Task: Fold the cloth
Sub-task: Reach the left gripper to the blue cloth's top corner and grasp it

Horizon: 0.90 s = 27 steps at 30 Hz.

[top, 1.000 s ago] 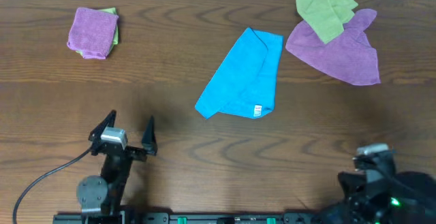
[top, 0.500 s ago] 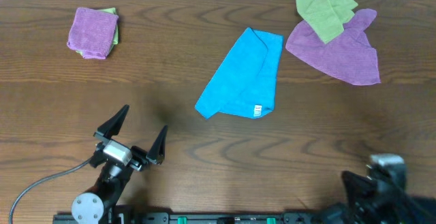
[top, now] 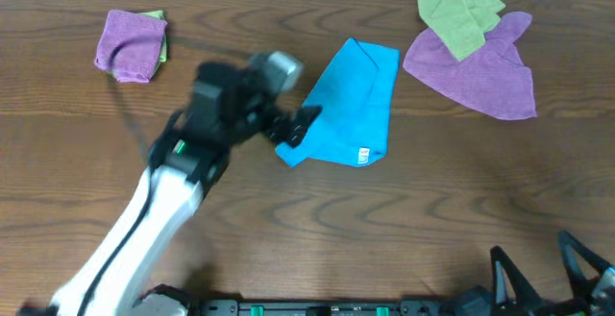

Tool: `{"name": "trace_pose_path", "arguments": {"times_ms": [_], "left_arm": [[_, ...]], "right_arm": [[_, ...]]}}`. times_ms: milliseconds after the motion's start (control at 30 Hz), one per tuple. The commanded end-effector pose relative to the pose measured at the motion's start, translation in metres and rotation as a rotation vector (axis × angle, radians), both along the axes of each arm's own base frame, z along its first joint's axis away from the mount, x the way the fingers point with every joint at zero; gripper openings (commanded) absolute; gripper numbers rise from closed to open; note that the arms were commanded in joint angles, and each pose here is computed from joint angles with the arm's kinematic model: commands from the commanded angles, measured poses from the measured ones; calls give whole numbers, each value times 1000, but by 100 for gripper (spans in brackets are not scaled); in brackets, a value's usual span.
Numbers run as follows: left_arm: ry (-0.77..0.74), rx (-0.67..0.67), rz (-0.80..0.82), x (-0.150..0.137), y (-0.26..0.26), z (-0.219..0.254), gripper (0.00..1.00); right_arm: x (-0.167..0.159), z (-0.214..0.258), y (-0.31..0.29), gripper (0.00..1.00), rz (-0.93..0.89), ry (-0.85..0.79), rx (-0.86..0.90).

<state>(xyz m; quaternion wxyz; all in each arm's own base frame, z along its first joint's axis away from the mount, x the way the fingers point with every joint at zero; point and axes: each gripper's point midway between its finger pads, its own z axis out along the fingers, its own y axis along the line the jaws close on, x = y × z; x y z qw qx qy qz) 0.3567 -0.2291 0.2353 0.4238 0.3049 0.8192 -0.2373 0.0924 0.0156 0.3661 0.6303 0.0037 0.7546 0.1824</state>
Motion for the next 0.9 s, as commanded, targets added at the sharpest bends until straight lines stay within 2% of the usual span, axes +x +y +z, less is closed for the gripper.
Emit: {"name": "trace_pose_path", "arguments": {"times_ms": [0,133,233,400,633,733,767,867], "left_arm": [[-103,175,10,40,-15,15,95],[-91,259,13,73,-39,2,95],[-66,327,12,96,-58,-25,95],[-25,396,10,117,-78,-72,95],[-19,378,31,141,-95,-119,95],[-50,354,27,150,-106,-128,100],[-62,342,23,152,-111,-131,94],[-69,322,2,155,-122,-147,90]], "right_arm": [[-6,18,-2,99,-8,-40,71],[-8,23,-3,99,-10,-49,94],[-8,19,-3,99,-12,-31,105],[-9,8,-3,99,-17,22,111],[-12,-10,-4,99,-28,100,124],[-13,-14,-4,99,-28,119,125],[-13,-15,-4,98,-29,124,126],[-14,-19,-5,98,-32,143,133]]}}
